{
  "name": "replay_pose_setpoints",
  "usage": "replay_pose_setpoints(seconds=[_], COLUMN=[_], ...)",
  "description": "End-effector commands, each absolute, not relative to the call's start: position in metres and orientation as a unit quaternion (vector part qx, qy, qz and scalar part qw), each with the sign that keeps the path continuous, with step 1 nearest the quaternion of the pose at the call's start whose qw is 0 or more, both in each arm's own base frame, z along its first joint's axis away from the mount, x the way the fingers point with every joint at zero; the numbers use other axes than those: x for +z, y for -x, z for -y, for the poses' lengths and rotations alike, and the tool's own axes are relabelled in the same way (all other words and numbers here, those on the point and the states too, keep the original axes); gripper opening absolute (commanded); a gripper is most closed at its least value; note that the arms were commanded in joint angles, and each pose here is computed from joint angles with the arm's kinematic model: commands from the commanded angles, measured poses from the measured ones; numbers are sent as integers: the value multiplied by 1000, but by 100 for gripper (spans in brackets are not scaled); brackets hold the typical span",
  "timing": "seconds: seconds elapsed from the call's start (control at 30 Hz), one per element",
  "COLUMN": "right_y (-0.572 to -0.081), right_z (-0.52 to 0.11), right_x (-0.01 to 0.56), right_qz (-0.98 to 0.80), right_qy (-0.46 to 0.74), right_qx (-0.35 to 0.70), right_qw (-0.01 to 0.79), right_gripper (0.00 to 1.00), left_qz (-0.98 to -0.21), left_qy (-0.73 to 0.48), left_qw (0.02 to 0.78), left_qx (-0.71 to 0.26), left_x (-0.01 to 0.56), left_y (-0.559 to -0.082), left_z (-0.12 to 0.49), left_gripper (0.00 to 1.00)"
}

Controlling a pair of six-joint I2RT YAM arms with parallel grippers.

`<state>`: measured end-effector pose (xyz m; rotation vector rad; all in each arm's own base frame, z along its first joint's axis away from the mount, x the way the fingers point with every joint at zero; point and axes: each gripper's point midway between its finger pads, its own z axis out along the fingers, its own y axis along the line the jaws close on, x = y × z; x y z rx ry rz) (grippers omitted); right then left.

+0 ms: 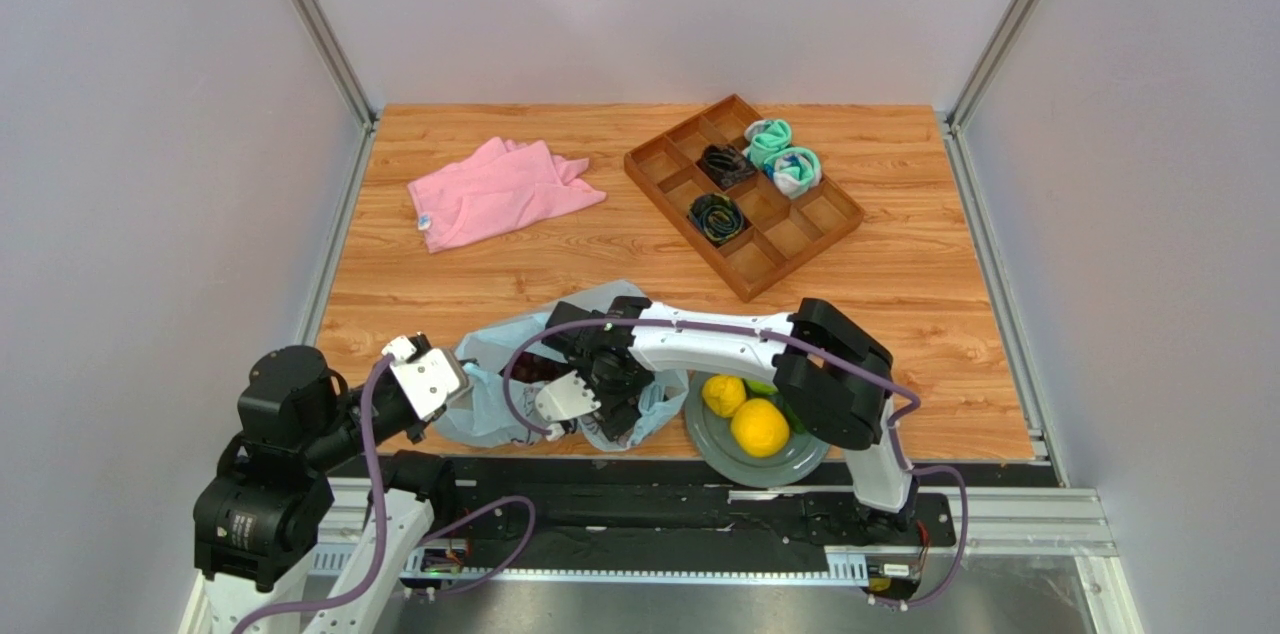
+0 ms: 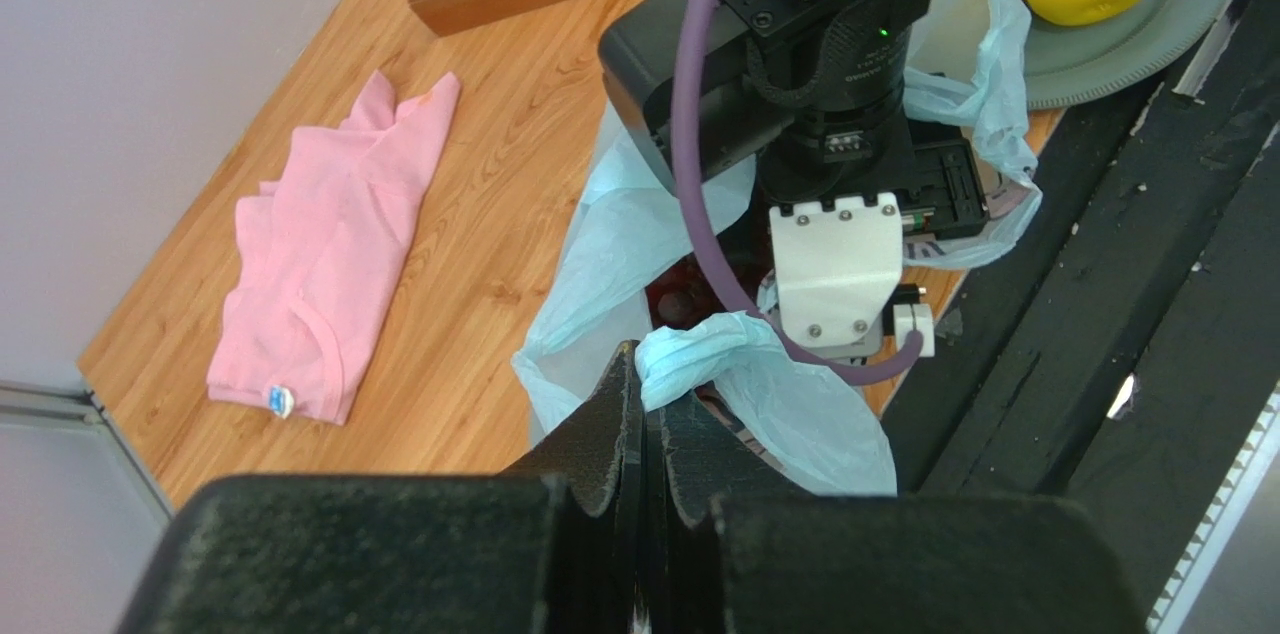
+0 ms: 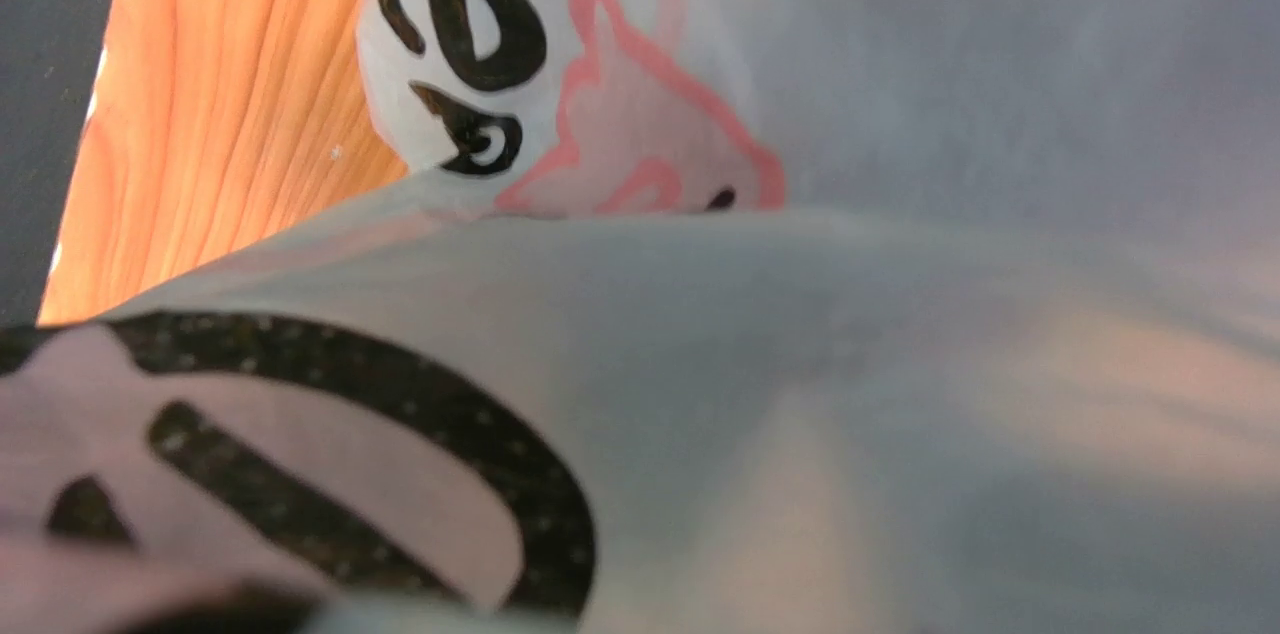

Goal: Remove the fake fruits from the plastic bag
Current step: Take out the fake fruit from the plastic bag.

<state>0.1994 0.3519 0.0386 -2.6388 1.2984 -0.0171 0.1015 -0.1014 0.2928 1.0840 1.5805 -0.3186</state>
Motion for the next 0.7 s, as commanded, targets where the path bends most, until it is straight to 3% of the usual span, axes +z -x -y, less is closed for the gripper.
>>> replay_pose_setpoints(seconds=[0.0,0.23,0.67], right_y=[-196,-180,-221], right_z=[-351,-344,-362], right_x=[75,123,79], right_qz=[-457,-464,-511], right_qy=[884,875,850], right_qx=[27,97,85], right_qw=[94,101,94], right_gripper=[95,98,82], left_qz=[-665,-644,-641], left_qy=[-462,-474,-475], left_qw=[569,586,584], left_qx=[-142,-129,-149], left_x=[304,310,310], left_y=[-96,-80,-80], left_z=[104,101,107], left_gripper=[0,0,0])
